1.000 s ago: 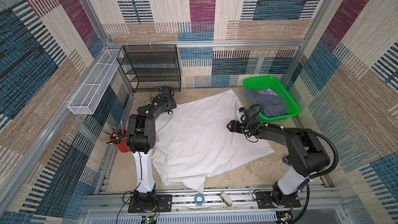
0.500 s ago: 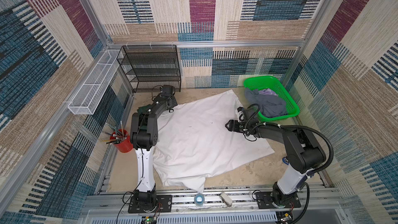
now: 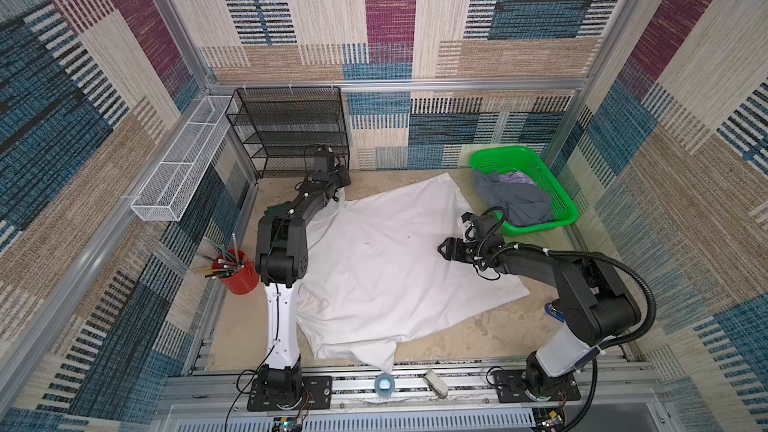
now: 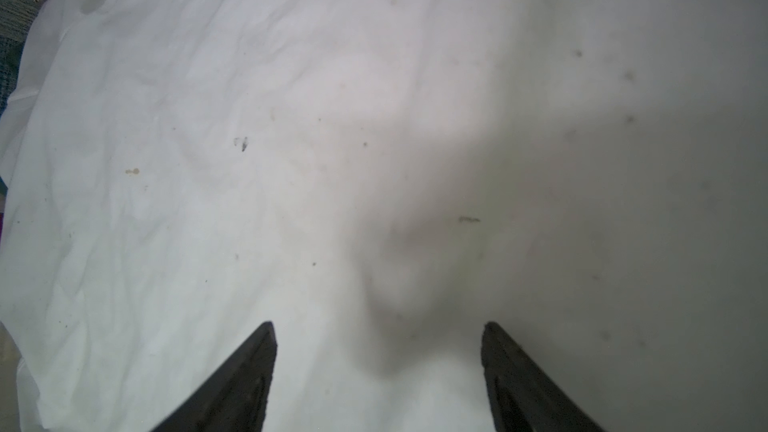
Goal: Fold and stack the t-shirts
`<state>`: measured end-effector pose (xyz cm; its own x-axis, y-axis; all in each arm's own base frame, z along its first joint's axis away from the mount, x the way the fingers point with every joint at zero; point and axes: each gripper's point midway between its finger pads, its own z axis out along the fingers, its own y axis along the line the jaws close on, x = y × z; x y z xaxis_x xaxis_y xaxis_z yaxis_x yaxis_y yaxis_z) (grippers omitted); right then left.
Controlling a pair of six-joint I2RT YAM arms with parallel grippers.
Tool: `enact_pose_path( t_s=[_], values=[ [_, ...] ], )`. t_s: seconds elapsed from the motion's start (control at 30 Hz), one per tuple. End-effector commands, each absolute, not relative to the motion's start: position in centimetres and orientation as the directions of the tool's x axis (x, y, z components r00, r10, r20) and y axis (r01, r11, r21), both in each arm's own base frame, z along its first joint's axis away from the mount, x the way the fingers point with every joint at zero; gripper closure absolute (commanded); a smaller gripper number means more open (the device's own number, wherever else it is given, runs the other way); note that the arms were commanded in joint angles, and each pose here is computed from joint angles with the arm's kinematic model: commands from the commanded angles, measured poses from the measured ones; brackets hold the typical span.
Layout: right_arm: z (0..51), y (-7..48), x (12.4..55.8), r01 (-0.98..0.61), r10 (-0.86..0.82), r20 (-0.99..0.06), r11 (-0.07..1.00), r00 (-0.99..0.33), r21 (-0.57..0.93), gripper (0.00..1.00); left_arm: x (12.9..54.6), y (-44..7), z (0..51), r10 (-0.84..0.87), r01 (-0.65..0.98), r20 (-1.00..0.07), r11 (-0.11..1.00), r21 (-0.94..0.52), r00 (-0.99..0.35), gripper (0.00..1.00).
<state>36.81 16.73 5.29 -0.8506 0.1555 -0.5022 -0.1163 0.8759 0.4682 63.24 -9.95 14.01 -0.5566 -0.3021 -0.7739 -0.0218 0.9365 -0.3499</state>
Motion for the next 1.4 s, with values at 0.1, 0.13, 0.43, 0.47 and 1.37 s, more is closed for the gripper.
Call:
enact_pose_path(
  t_s=[0.1,0.13,0.43,0.47,1.37],
  values=[
    [6.4,15.7,36.5,-0.087,0.182,-0.529,0.892,-0.829,0.443,0.22,53.4,-10.3,15.7,-0.3,-0.017,-0.697,0.924,-0.382,-0.651,0.49],
    [6.4,15.5,36.3,-0.079,0.182,-0.527,0.897,-0.83,0.435,0.22,50.3,-10.0,14.8,-0.306,-0.06,-0.654,0.927,-0.37,-0.691,0.5],
    [5.3,16.0,35.3,-0.11,0.138,-0.491,0.89,-0.86,0.442,0.21,27.4,-9.5,6.4,-0.241,-0.227,-0.249,0.97,-0.086,-0.938,0.51],
    [5.3,16.0,35.2,-0.113,0.134,-0.489,0.889,-0.862,0.443,0.21,26.1,-9.5,5.6,-0.258,-0.245,-0.224,0.966,-0.087,-0.94,0.52],
    [8.5,15.3,43.0,-0.133,0.158,-0.629,0.912,-0.761,0.389,0.21,42.1,-14.1,9.2,-0.128,-0.09,-0.351,0.988,-0.121,-0.928,0.51]
  ],
)
